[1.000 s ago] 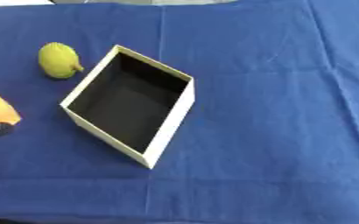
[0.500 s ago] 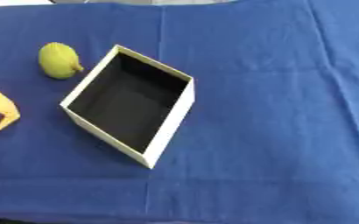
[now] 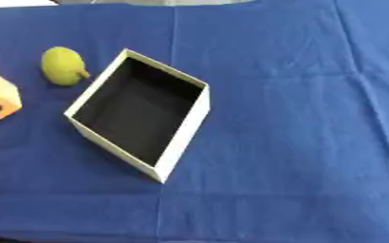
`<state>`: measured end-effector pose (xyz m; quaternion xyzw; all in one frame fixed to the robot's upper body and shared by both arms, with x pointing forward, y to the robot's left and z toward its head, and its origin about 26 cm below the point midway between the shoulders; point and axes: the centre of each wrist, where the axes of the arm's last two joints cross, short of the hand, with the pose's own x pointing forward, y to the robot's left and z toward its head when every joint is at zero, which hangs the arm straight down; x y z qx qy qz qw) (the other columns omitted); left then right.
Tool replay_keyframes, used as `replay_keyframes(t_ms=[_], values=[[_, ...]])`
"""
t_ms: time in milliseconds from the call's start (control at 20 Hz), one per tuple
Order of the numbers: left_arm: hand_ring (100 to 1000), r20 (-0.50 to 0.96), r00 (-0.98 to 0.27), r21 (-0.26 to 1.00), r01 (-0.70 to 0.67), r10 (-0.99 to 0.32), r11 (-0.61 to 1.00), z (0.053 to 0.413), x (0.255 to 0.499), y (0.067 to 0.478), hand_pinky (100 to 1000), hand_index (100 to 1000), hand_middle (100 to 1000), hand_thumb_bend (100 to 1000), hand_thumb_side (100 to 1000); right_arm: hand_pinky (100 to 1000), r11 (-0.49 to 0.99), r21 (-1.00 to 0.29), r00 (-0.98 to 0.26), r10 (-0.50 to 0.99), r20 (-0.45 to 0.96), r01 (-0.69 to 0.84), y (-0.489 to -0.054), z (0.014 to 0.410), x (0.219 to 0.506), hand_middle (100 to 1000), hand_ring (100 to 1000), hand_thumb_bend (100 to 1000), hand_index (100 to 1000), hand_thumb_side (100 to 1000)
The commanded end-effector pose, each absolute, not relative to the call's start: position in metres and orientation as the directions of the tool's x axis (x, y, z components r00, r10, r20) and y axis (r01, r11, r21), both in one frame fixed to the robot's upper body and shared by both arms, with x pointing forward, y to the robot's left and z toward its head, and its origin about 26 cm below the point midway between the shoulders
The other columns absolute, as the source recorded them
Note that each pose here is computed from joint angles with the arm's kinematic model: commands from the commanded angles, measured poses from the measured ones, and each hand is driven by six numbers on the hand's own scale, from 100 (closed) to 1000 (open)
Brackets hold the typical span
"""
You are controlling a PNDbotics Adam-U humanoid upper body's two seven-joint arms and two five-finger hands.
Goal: Pick up objects on the table and place them in the box.
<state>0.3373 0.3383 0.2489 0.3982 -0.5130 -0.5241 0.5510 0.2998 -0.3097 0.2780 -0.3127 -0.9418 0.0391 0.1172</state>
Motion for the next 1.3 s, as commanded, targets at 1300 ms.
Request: replay_keyframes(t_ms=[1300], values=[[561, -0.200, -0.826, 0.978, -0.139, -0.527, -0.153, 0.325, 0.380, 0.139, 670, 652, 474, 100, 156, 828, 0.826, -0.126, -0.818, 0.562, 0.125, 0.549, -0.302, 0.306, 0.297, 680, 714, 100, 755, 712]])
